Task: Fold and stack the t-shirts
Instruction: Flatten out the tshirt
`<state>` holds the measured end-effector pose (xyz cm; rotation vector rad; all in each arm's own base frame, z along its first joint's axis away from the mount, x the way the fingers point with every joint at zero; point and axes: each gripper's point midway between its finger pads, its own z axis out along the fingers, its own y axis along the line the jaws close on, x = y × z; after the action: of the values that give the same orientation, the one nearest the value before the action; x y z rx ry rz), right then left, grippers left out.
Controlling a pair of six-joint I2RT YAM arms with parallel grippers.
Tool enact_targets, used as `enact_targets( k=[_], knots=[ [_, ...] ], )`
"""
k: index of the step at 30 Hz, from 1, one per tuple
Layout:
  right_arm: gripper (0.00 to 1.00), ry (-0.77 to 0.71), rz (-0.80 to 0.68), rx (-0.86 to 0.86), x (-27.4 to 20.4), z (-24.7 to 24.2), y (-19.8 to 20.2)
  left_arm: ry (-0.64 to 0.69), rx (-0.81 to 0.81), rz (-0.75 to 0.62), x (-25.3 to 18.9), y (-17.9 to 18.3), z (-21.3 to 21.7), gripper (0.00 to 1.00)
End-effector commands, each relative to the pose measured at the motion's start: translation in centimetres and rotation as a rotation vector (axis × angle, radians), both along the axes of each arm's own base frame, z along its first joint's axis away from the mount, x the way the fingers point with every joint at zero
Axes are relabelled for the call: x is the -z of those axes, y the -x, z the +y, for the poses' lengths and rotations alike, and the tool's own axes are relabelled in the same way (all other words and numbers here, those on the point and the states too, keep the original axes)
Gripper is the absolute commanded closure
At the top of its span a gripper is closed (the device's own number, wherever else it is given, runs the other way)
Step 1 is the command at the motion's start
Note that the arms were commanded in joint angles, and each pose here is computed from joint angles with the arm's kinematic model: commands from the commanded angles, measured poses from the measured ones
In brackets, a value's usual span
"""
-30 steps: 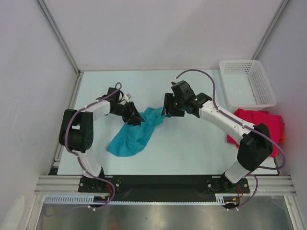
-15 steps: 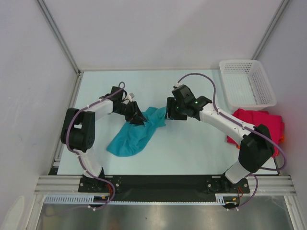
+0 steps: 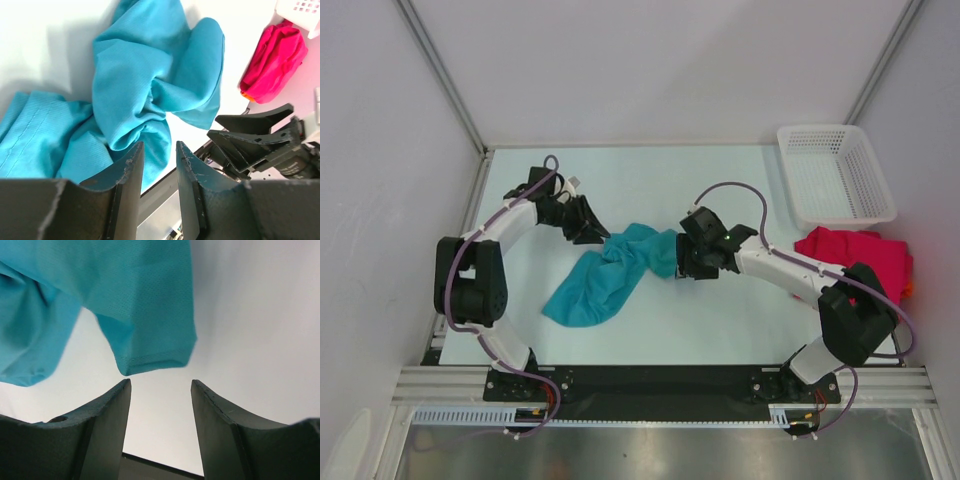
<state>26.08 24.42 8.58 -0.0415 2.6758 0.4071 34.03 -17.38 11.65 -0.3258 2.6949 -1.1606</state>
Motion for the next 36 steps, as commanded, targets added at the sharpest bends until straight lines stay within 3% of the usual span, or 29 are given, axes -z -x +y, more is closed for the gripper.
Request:
enact_targets(
  k=[1,10,17,28,36],
  knots=[
    [0.43,-0.058,-0.043,0.038,-0.9,-0.1,0.6,-0.009,0.006,-0.072,-2.2,-0.4,0.7,0.63],
    [0.44,-0.061,-0.052,0.031,-1.0,0.3,0.4,-0.038,0.001,-0.087,-2.4,1.3,1.4,0.63],
    [0.44,-0.073,-0.067,0.004,-2.4,1.4,0.4,-0.086,-0.029,-0.038,-0.3,4.8,2.4,0.63],
    [0.44,-0.142,-0.125,-0.018,-6.3,2.8,2.4,-0.09,-0.044,-0.025,0.0,5.7,2.6,0.63],
    [0.45,-0.112,-0.099,-0.022,-4.8,3.4,3.0,-0.155,-0.078,-0.017,0.2,7.4,3.7,0.63]
  ],
)
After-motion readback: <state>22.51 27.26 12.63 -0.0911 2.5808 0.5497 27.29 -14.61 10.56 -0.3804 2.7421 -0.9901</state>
